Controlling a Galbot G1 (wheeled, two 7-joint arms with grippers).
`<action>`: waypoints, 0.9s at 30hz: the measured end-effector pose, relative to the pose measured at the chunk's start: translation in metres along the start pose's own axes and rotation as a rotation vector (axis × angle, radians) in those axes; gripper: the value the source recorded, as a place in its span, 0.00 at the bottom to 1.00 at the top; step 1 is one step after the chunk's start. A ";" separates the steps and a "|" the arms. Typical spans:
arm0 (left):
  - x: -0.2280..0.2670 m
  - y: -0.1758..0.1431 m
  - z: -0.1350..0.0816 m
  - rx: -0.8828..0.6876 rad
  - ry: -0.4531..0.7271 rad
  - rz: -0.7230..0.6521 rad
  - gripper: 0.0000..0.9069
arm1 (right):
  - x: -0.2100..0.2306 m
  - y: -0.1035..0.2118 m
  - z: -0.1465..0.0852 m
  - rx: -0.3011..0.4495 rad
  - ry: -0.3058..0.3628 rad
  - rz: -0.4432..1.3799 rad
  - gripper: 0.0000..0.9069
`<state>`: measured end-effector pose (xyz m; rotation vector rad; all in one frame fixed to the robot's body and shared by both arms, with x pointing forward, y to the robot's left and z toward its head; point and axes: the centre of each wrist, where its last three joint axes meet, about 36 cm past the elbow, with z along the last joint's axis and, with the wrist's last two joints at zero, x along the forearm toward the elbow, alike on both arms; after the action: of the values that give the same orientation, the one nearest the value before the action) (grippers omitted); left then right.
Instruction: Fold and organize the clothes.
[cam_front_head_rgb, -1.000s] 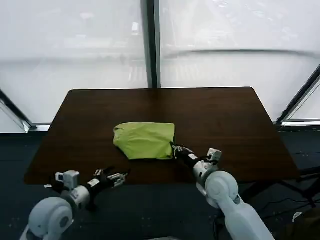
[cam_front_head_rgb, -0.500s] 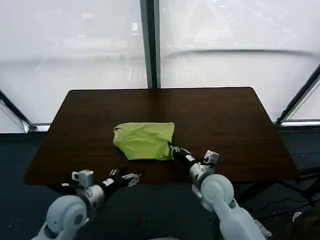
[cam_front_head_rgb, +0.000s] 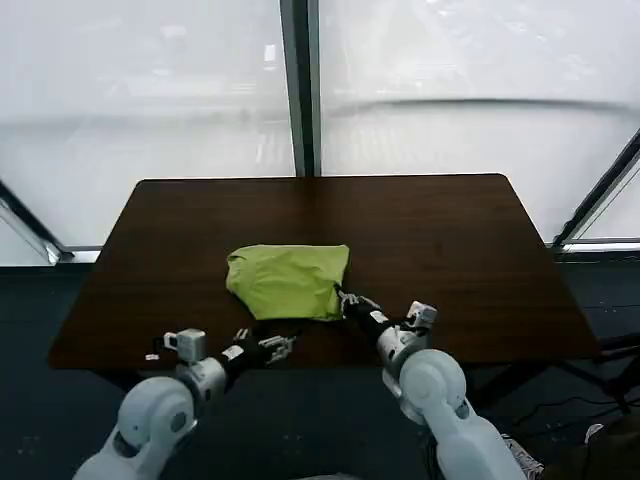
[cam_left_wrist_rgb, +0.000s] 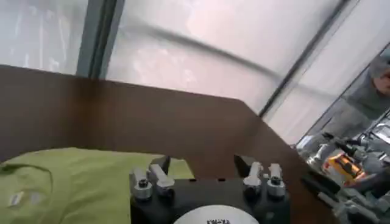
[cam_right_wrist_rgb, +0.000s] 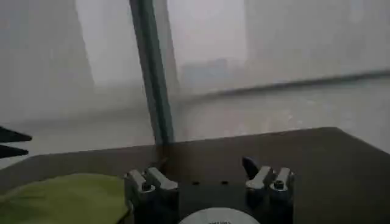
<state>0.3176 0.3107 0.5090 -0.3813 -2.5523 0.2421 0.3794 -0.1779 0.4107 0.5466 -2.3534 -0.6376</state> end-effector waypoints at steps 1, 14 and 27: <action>-0.001 0.000 0.005 -0.007 0.015 -0.002 0.97 | -0.002 0.000 0.001 -0.006 0.001 0.000 0.01; -0.013 -0.011 0.069 0.024 0.170 0.104 0.97 | -0.001 -0.003 -0.005 -0.063 -0.110 0.012 0.00; -0.047 -0.038 0.080 0.062 0.168 0.201 0.97 | -0.001 0.013 0.006 -0.096 -0.147 0.015 0.00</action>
<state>0.3042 0.2526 0.4286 -0.6086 -2.3368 0.3474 0.3730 -0.1652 0.4138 0.4522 -2.4451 -0.8039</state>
